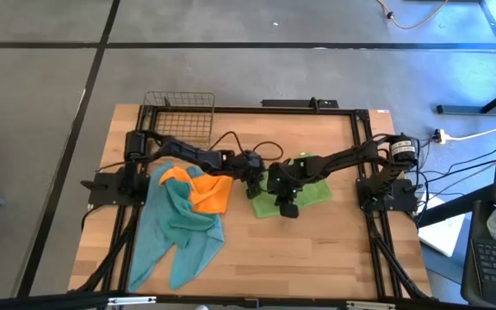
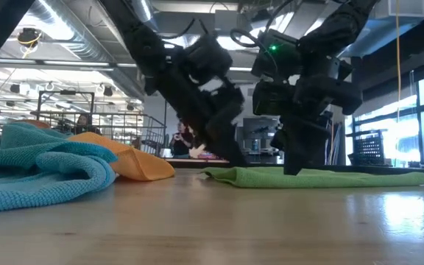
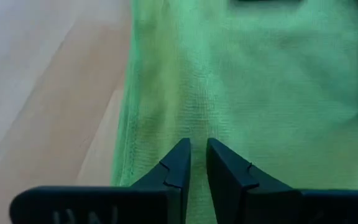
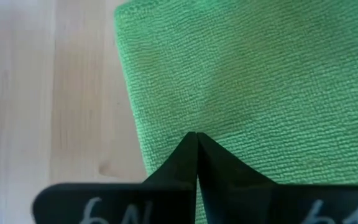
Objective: Fold microfiber towels
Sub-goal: Fold the green microfiber cloth
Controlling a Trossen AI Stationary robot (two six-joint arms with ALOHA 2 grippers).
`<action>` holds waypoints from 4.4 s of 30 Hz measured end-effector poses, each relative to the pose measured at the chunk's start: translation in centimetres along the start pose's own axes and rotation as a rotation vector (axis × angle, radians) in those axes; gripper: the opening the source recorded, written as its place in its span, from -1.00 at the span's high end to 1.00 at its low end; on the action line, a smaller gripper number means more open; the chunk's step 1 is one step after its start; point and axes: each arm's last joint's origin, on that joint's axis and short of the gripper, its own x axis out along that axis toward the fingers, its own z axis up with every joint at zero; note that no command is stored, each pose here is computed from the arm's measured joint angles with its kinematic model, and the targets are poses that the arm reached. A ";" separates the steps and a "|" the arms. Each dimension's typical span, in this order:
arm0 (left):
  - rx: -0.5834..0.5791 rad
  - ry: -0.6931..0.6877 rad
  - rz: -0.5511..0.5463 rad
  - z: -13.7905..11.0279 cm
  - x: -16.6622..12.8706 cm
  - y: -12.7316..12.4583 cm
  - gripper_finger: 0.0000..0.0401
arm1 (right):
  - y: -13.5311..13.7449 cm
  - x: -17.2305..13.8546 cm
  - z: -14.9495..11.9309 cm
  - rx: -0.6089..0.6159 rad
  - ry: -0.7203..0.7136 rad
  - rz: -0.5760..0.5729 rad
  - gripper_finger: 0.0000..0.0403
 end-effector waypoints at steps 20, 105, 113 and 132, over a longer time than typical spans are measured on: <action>-0.054 -0.013 -0.012 1.3 0.5 0.1 0.78 | 0.7 -1.6 -0.2 -0.005 0.014 -0.016 0.95; -0.083 0.262 0.047 1.1 -5.7 -3.0 0.78 | -10.2 -10.9 -1.1 0.348 -0.045 -0.065 0.95; -0.131 0.111 0.108 3.5 -10.6 -2.9 0.79 | -7.0 -15.2 -2.4 0.362 -0.322 -0.220 0.95; -0.106 -0.171 0.153 5.9 -21.6 -2.7 0.80 | -5.6 -11.3 -7.9 1.052 -0.533 0.132 0.85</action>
